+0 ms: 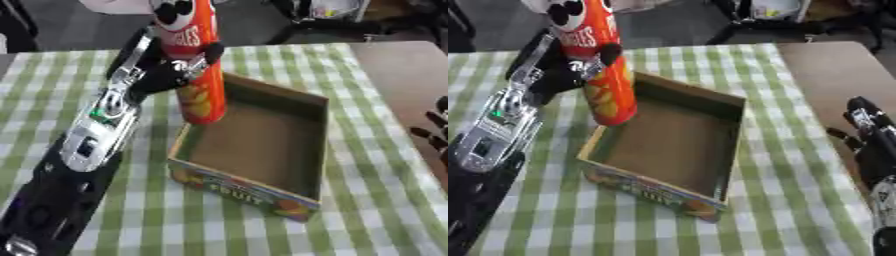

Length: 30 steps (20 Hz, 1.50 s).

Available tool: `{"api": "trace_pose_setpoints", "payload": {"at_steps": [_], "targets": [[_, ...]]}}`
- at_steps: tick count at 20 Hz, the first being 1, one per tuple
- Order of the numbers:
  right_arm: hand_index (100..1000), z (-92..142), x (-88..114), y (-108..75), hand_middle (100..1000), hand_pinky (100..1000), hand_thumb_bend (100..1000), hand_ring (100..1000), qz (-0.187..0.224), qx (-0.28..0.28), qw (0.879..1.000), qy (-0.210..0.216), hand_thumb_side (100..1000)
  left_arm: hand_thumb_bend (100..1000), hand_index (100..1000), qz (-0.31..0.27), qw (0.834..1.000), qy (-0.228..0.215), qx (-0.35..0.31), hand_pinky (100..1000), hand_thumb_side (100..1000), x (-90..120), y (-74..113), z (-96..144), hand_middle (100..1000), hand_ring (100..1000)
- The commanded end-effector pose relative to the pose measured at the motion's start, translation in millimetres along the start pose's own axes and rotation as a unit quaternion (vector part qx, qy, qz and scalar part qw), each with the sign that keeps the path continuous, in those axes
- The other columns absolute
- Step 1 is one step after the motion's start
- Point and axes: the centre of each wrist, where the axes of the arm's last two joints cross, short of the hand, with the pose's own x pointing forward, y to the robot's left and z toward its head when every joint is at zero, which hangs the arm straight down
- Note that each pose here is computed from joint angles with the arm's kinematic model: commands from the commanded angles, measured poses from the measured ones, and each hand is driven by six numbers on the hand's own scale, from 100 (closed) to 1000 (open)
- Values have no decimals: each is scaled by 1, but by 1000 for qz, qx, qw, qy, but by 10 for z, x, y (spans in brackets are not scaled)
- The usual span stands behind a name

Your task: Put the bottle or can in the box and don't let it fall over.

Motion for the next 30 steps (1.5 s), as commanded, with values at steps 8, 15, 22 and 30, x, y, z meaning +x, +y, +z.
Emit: {"api": "trace_pose_setpoints", "payload": {"at_steps": [8,15,22,30], "targets": [[904,-48,111,22,1000,711,228,1000,-3,0,1000,-17,353,125,145,18,1000,2,2,765,100,10,-139,-79,265,100],[904,-43,97,32,1000,710,228,1000,-6,-1,1000,-15,354,271,795,19,999,-17,-41,1000,626,-1,-201,-78,941,686],[903,-37,85,24,1000,710,226,1000,-7,-4,1000,-12,355,643,919,-14,997,-18,-79,1000,839,-95,-156,-48,1000,816],[903,-33,80,21,1000,710,223,1000,-10,-5,1000,-12,357,524,889,-10,997,-6,-76,1000,805,-117,-128,-37,1000,784]]}}
